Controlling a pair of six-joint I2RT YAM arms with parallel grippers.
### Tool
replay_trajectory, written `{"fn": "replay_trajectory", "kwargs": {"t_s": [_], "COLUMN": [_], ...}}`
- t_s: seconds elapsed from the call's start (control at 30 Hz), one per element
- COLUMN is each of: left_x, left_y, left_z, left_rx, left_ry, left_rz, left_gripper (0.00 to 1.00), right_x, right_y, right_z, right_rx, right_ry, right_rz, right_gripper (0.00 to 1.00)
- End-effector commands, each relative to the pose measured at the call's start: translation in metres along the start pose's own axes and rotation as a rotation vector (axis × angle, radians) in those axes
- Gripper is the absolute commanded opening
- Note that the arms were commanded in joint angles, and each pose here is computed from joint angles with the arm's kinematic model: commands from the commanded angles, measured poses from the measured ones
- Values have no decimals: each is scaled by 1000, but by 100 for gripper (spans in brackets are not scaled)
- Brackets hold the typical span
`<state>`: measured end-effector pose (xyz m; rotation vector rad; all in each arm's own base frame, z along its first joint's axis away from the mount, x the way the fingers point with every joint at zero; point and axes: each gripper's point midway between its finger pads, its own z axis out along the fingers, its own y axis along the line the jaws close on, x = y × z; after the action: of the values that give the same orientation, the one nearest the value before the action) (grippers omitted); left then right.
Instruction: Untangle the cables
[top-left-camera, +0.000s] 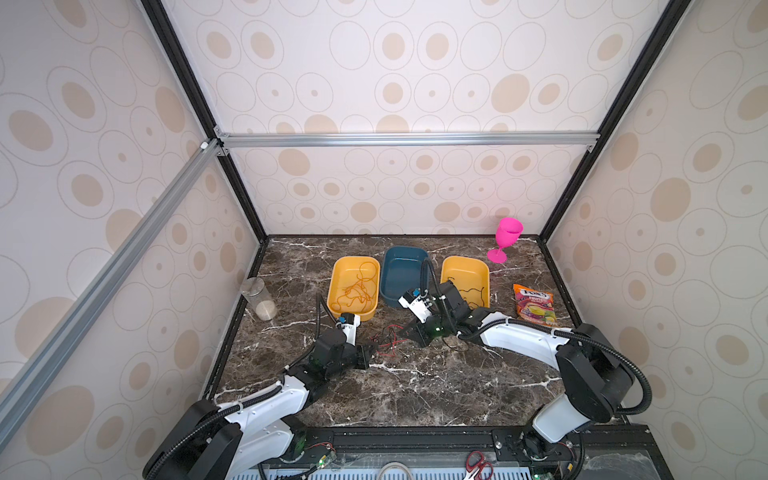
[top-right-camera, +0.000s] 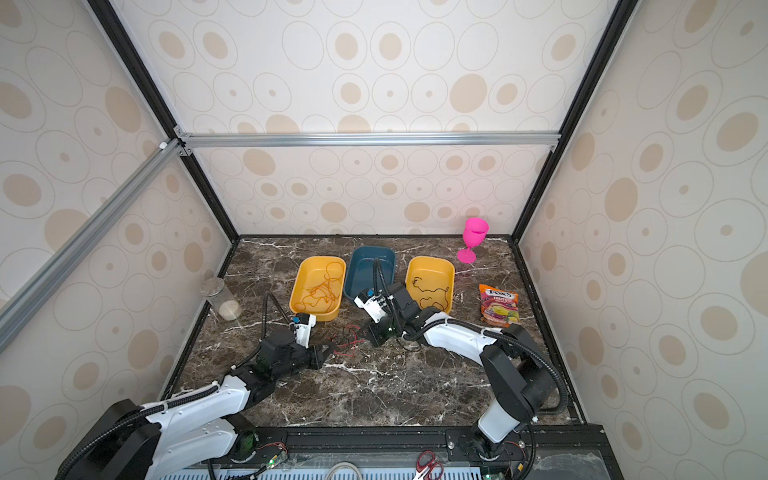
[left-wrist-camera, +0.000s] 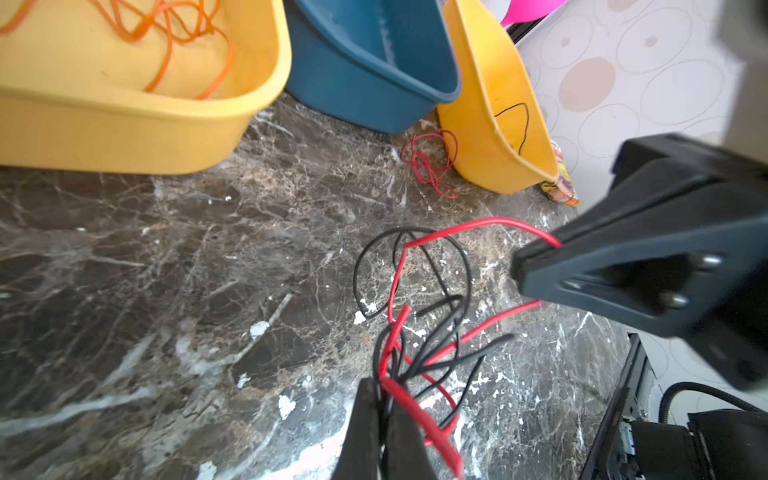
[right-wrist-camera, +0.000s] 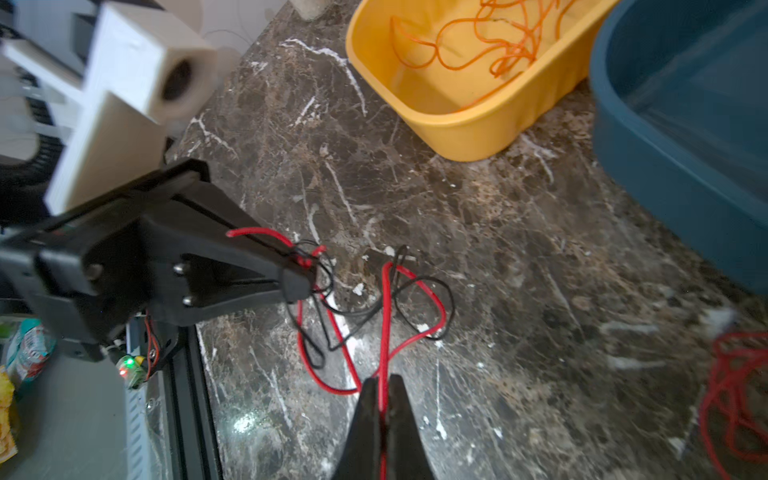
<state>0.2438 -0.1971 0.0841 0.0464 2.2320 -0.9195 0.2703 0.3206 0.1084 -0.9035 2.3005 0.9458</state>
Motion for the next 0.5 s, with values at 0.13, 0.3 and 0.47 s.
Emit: {"fn": "replay_trajectory", "kwargs": {"t_s": [0.13, 0.3, 0.47], "left_x": [5, -6, -5], "left_y": [53, 58, 57], "left_z": [-16, -26, -25], "left_rx": [-224, -222, -201], "left_ry": [-37, -109, -102], "left_rz": [-94, -141, -144], "left_gripper": [1, 9, 11], "right_x": [30, 52, 51], "right_y": [-56, -56, -48], "right_z": [-32, -36, -34], "right_rx": [286, 301, 253], "right_ry": [43, 105, 83], "right_rz": [120, 148, 171], "right_gripper": [0, 0, 0]}}
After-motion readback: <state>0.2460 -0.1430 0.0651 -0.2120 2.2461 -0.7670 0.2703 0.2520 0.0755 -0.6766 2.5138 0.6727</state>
